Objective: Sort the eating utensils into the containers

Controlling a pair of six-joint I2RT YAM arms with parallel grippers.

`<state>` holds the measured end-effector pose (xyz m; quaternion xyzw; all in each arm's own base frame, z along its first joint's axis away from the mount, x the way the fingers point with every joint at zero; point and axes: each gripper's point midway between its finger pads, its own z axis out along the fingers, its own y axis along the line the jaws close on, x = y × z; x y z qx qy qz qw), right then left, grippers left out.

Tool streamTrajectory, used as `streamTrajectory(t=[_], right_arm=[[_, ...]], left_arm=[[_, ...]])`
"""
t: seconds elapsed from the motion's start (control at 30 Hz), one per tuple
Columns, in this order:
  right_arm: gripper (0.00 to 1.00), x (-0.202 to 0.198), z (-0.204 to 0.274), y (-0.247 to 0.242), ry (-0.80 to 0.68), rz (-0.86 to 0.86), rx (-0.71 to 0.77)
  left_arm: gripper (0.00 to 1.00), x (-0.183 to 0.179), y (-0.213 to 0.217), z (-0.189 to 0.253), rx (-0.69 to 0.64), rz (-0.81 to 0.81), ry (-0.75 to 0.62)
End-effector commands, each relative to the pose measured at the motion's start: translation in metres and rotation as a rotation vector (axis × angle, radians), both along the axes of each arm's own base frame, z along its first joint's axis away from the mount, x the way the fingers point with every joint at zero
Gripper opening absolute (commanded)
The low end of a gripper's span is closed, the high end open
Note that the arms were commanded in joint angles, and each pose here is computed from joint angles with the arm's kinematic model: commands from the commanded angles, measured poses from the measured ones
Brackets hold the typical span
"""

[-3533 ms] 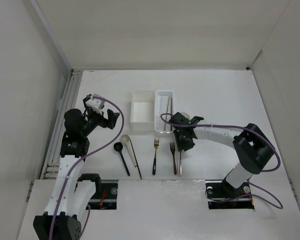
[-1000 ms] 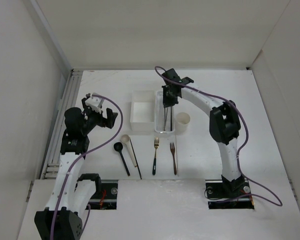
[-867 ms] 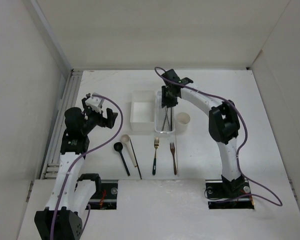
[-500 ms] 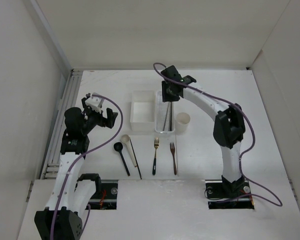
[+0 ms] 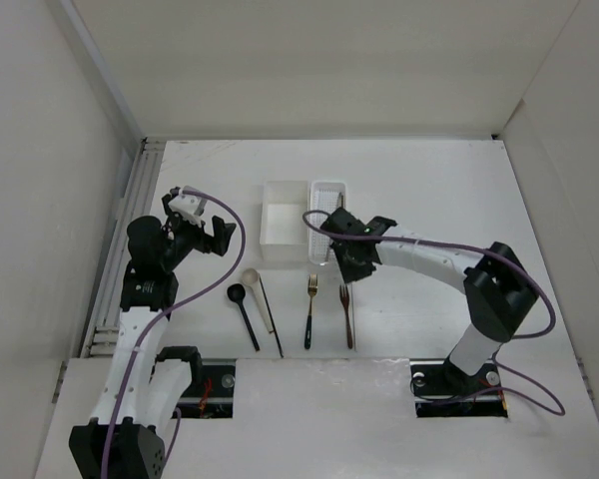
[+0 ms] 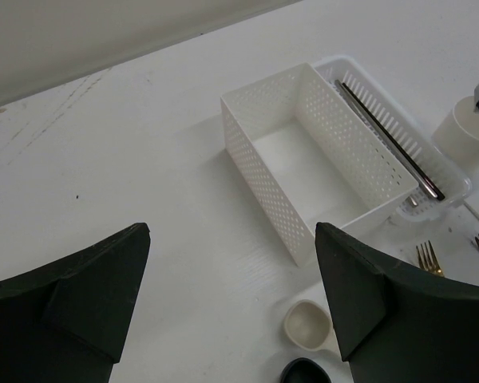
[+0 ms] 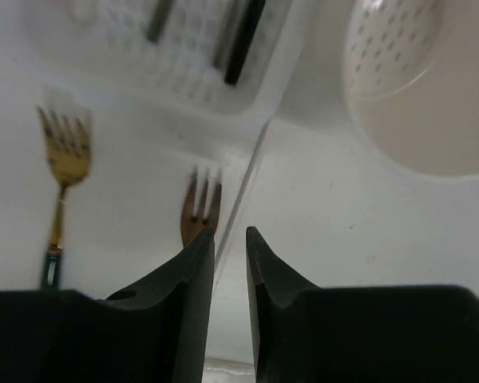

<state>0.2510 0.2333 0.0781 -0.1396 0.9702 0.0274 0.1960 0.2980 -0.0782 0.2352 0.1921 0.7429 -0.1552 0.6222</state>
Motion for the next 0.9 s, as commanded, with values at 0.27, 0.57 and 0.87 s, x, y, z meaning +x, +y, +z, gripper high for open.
streamTrajectory(t=[0.27,0.57,0.87], right_arm=[[0.30,-0.042,-0.037,0.010,0.103,0.036,-0.009],[0.30,-0.051,-0.041,-0.001,0.115,0.005,-0.023],[0.30,-0.053,-0.061,-0.001,0.152,0.006,-0.050]], left_arm=[[0.84,-0.008,-0.005,0.015,-0.017,-0.032,-0.062],[0.84,-0.010,-0.003,0.010,-0.008,-0.024,-0.036],[0.84,-0.010,-0.003,0.013,0.000,-0.026,-0.040]])
